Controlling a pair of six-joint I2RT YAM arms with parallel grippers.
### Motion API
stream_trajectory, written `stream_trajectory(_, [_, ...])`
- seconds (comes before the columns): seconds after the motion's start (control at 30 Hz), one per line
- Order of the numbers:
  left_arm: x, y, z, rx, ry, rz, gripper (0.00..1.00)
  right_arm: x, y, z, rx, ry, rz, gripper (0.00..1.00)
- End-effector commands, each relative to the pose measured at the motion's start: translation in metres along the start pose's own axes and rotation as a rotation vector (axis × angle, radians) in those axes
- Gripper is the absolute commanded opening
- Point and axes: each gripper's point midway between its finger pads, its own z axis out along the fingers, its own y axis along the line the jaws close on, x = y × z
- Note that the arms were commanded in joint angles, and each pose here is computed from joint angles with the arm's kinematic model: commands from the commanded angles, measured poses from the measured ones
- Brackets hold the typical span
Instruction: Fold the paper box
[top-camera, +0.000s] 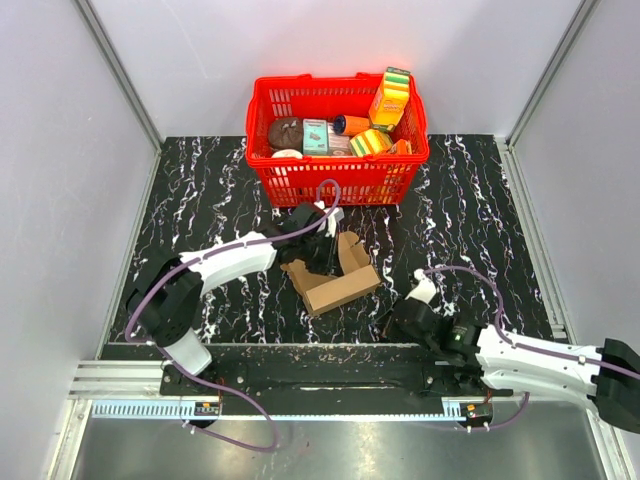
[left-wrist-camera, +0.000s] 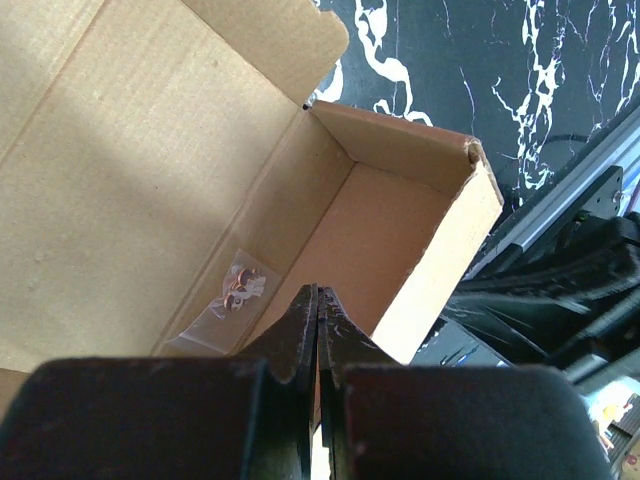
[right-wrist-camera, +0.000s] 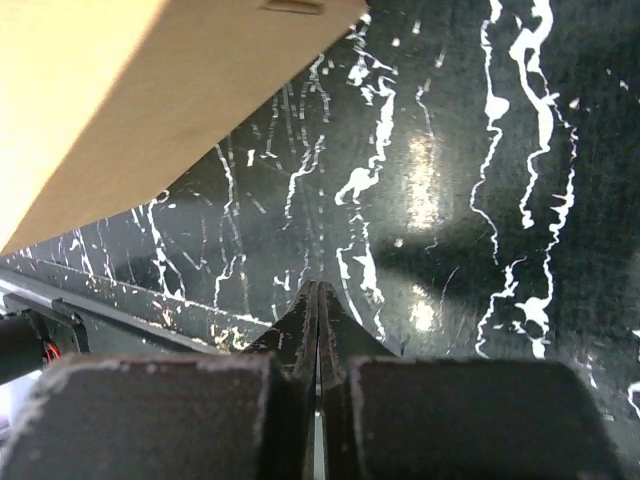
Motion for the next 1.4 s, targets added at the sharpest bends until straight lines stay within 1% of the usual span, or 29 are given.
stream_trajectory(0.0, [-0.017, -0.018, -0.008, 0.020, -0.058, 0.024, 0.00, -0.014, 0.036, 0.012, -0.192, -0.091, 0.218, 0.00])
stream_trajectory(0.2, [-0.012, -0.021, -0.010, 0.013, -0.056, 0.024, 0.00, -0.016, 0.030, 0.031, -0.144, -0.134, 0.254, 0.00])
stream_trajectory(0.27, [-0.009, -0.024, -0.011, 0.013, -0.054, 0.024, 0.00, -0.011, 0.020, 0.039, -0.106, -0.132, 0.277, 0.00])
stream_trajectory(0.33, [-0.008, -0.026, -0.012, 0.014, -0.058, 0.030, 0.00, -0.012, 0.020, 0.043, -0.110, -0.146, 0.322, 0.00])
stream_trajectory(0.37, [-0.006, -0.029, -0.011, 0.017, -0.053, 0.032, 0.00, -0.007, 0.010, 0.047, -0.085, -0.141, 0.324, 0.00])
stream_trajectory(0.43, [-0.004, -0.030, -0.012, 0.014, -0.053, 0.032, 0.00, -0.010, 0.010, 0.049, -0.098, -0.159, 0.366, 0.00])
stream_trajectory(0.7, [0.010, -0.041, -0.007, 0.011, -0.035, 0.040, 0.00, -0.015, -0.006, 0.053, -0.049, -0.214, 0.383, 0.00])
stream_trajectory(1.03, [0.028, -0.056, 0.006, 0.025, -0.004, 0.051, 0.00, -0.012, -0.020, 0.058, -0.035, -0.234, 0.415, 0.00])
stream_trajectory(1.23, [0.039, -0.060, 0.014, 0.021, 0.016, 0.050, 0.00, -0.006, -0.019, 0.069, -0.029, -0.219, 0.389, 0.00])
stream_trajectory(1.37, [0.044, -0.059, 0.018, 0.008, 0.022, 0.049, 0.00, -0.001, -0.016, 0.072, -0.055, -0.199, 0.403, 0.00])
